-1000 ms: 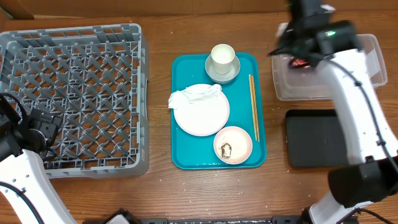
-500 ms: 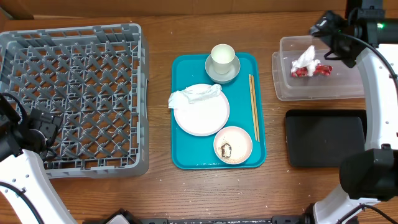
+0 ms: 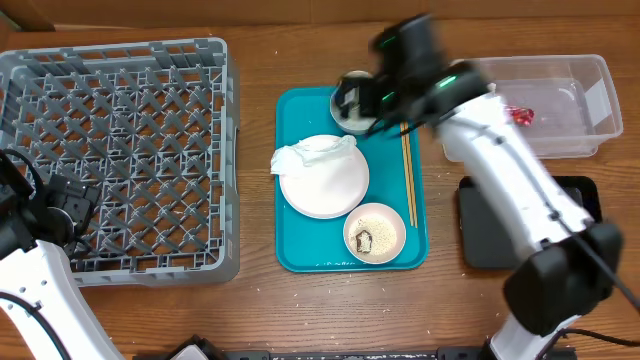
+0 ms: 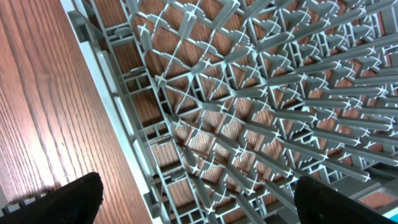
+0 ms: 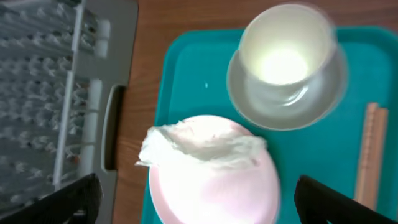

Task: Sort waste into correct bins and load items into the dishwasher
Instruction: 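Grasp the remaining tissue from the plate and drop it into the bin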

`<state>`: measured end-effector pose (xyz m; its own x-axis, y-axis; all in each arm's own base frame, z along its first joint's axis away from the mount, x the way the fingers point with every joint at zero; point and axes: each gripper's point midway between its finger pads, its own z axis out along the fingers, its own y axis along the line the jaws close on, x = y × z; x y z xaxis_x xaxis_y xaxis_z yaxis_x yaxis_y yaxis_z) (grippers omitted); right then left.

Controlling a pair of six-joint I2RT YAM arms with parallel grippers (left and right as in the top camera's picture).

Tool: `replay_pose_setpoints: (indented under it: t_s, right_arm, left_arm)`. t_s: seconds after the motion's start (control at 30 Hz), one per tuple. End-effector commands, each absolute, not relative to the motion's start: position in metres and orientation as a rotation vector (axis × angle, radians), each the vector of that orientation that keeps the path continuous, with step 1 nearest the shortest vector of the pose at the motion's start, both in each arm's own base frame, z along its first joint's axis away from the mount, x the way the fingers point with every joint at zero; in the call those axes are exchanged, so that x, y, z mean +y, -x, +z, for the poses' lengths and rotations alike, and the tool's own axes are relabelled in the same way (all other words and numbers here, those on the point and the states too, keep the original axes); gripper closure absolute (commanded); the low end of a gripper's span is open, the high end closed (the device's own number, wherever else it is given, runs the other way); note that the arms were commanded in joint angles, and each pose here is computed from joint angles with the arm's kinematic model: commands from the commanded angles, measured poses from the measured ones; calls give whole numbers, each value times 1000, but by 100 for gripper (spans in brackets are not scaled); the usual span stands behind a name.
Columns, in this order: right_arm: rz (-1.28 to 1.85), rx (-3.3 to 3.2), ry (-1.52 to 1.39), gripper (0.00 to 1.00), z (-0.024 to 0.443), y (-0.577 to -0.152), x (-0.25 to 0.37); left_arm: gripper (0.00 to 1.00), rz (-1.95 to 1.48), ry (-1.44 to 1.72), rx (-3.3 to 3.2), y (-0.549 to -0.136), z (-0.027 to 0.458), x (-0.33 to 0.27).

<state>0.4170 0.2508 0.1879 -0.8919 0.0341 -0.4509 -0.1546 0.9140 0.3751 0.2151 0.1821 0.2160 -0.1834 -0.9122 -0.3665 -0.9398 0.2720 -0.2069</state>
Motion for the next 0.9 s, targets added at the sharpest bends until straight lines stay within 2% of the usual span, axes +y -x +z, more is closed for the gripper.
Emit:
replay_pose_setpoints:
  t_s: [0.0,0.13,0.33,0.7,0.87]
  right_arm:
    - [413,2600,-247,0,157,-416,246]
    - [516,2540,-550,0,138,-412,263]
    - [586,2512,-811,2,113,-412,269]
    - [668,2699,-833,5,52,-399,297]
    - [668,2699,-833,16,46,-401,298]
  left_arm:
    - [0,85,1662,2096,-216,227,184]
    - [0,85,1662,2096,-216,227,184]
    - [0,85,1662,2096,-216,227,184]
    - [0,85,1662,2096,-216,227,184]
    - [0,85,1662,2096,-216,227,184]
